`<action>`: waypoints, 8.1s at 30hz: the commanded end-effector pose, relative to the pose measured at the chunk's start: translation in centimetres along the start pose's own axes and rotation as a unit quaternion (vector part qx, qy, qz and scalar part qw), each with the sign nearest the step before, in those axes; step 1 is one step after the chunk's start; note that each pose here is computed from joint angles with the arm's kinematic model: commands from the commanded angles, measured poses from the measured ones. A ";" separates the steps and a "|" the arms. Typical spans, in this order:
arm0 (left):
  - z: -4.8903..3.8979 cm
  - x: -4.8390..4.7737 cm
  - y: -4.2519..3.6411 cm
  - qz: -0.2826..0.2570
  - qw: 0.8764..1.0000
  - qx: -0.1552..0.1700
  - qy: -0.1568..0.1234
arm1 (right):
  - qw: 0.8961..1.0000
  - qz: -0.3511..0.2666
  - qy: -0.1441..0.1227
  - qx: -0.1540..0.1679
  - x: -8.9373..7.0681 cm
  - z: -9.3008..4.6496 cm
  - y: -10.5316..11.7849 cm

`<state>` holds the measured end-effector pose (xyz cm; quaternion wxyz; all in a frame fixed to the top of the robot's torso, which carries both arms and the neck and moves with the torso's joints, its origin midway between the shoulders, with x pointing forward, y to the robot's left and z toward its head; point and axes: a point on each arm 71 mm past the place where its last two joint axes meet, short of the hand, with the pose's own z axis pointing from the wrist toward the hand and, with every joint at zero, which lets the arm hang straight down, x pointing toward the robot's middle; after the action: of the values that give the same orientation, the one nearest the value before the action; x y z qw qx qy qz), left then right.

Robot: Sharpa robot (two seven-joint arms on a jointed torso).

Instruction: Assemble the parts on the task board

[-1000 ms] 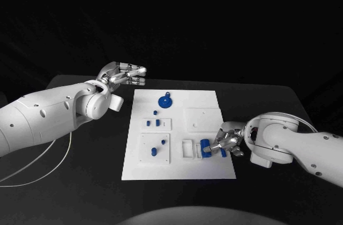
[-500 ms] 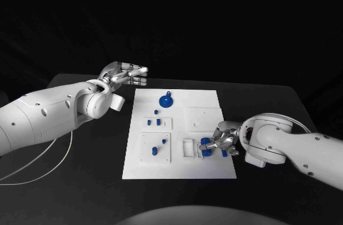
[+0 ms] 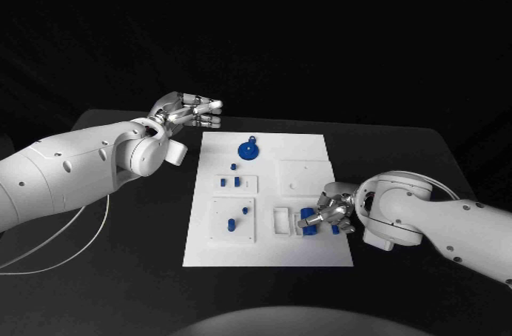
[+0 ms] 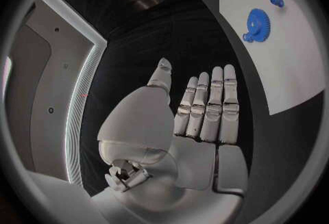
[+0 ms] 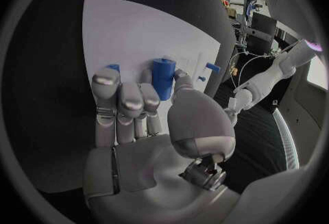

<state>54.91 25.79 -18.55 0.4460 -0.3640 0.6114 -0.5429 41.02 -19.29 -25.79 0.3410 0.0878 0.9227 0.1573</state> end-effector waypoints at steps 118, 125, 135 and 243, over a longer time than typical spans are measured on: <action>-0.07 0.50 0.35 -0.001 0.999 -0.022 0.041 | 0.999 0.027 0.043 -0.004 0.4 0.6 4.1; -0.08 0.47 0.36 0.000 0.999 -0.023 0.041 | 0.999 0.034 0.042 -0.008 0.5 0.4 4.2; -0.09 0.39 0.38 0.002 0.999 -0.022 0.041 | 0.998 0.034 0.049 -0.013 0.6 -0.1 4.0; -0.30 -0.45 0.57 0.011 0.999 -0.026 0.031 | 0.998 0.039 0.002 0.055 -6.2 -3.7 -5.7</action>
<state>54.83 26.63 -19.14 0.4226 -0.3562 0.6455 -0.5271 43.03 -26.97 -21.28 0.3275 0.1754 0.9173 0.1431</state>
